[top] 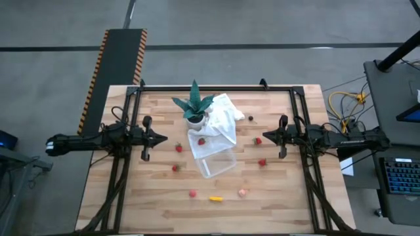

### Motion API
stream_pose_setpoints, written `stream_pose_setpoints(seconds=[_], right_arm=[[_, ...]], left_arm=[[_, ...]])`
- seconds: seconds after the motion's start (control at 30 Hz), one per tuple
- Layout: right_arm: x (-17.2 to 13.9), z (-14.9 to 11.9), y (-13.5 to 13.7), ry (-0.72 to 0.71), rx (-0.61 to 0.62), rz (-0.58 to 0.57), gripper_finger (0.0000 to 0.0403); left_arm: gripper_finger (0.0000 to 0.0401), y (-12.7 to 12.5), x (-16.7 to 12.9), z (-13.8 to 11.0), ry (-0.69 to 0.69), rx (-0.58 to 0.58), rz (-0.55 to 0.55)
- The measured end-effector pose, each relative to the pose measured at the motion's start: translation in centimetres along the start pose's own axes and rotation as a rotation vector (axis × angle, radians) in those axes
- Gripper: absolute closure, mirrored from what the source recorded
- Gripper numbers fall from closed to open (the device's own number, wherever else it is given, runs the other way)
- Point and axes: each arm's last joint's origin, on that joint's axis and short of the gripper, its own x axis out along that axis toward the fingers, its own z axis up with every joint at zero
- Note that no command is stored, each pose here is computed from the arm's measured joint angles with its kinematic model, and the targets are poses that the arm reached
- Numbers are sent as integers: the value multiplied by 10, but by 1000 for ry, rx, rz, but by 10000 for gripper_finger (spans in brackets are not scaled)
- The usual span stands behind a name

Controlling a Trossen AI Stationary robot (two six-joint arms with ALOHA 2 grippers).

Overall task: Pick and placing Produce into tupperware
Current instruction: Put the black cherry into the transparent bin

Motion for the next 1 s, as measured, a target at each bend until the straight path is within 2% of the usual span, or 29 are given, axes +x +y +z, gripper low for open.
stream_pose_setpoints(seconds=[0.53, 0.67, 0.9, 1.0], right_arm=[[0, 1, 0, -6, 17, 0, 394], [0, 1, 0, -7, -49, -5, 394], [0, 0, -2, -2, -17, -76, 394], [0, -2, -5, 12, 3, -150, 394]], left_arm=[[401, 0, 0, 1, -13, 0, 10], [401, 0, 1, 0, -3, -1, 9], [401, 0, 2, -2, 28, 24, 9], [401, 0, 3, -3, 35, 24, 9]])
